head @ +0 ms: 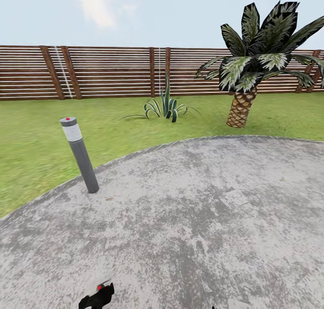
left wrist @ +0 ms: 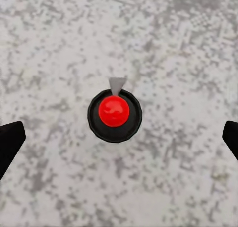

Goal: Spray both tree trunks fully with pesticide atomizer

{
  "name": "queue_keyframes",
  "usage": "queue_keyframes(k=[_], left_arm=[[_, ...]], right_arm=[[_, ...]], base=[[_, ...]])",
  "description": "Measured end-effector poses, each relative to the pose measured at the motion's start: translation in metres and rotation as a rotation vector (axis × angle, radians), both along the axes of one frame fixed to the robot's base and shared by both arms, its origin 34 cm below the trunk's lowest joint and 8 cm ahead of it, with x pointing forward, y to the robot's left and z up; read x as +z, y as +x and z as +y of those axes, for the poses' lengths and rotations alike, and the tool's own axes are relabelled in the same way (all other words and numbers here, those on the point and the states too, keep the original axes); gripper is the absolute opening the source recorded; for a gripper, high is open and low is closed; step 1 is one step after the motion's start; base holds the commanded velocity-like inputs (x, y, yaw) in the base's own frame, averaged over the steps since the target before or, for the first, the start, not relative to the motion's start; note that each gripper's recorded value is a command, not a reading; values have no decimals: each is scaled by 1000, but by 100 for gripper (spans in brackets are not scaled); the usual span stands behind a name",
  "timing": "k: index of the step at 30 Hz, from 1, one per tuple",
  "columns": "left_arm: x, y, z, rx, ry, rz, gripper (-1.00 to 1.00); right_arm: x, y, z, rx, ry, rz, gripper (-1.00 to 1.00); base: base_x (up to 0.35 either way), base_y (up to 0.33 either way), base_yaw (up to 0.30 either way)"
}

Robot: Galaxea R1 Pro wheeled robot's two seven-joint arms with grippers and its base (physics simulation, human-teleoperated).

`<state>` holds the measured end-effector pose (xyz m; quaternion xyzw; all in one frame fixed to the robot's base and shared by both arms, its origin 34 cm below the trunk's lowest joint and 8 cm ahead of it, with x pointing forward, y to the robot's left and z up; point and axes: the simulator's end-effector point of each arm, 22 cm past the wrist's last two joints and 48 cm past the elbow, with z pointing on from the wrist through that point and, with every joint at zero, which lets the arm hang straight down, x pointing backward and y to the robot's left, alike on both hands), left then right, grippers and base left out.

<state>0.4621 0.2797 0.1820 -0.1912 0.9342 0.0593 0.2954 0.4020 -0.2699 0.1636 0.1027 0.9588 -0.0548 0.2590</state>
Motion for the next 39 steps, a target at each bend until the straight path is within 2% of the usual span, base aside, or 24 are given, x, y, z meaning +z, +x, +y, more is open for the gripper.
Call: queue_keyframes(k=[39], left_arm=[[0, 0, 0, 0, -1, 0, 100]], right_arm=[[0, 0, 0, -1, 0, 0, 100]], base=[[10, 3, 0]])
